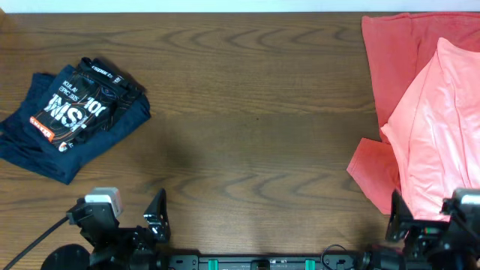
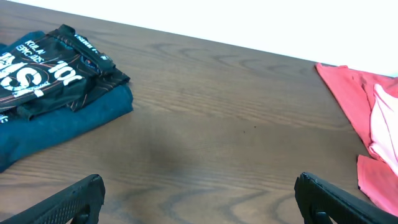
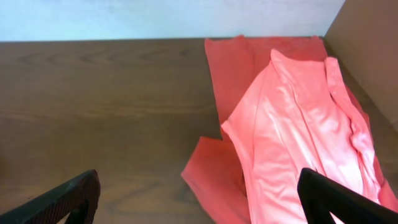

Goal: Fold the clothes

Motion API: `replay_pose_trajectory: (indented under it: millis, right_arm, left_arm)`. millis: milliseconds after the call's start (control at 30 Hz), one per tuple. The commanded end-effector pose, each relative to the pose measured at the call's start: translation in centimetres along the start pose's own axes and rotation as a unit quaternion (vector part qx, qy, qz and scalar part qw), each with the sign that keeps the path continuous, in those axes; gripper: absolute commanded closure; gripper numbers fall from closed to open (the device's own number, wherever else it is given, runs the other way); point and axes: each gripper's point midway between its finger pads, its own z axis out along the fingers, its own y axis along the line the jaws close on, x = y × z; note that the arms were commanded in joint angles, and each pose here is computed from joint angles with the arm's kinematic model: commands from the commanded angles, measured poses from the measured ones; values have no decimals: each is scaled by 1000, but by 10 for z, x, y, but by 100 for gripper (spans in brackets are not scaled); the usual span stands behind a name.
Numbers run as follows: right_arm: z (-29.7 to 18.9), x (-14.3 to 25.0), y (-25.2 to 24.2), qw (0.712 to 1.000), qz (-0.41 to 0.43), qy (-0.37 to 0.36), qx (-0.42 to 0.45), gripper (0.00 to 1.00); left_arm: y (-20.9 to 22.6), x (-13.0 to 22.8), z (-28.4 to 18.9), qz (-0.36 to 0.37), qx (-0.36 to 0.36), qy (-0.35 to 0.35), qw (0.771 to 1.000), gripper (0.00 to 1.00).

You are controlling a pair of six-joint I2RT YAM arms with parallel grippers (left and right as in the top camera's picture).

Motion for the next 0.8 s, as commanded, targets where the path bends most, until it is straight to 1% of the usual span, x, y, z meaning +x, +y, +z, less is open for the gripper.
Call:
replay_pose_trajectory:
  millis: [0,300,433,533,633,767]
  right_arm:
    - [0,14,-3,1000,-1,23,9,1]
    - [-6,56,-3,994,6,110,12,1]
    - [-6,57,-3,994,5,110,15,1]
    - [-4,37,3,998,-1,61,-8,1]
    - [-3,12,15,998,-24,-12,-52,1]
    - [6,-1,23,991,-42,-96,-77,1]
  left_arm:
    - [3,3,2,-2,-6,4,1000,2]
    - [3,3,2,-2,-6,4,1000,2]
    - [3,3,2,-2,-6,3,1000,2]
    - [3,3,2,-2,-6,4,1000,2]
    - [3,3,2,-2,-6,3,1000,2]
    - [3,3,2,-2,-6,3,1000,2]
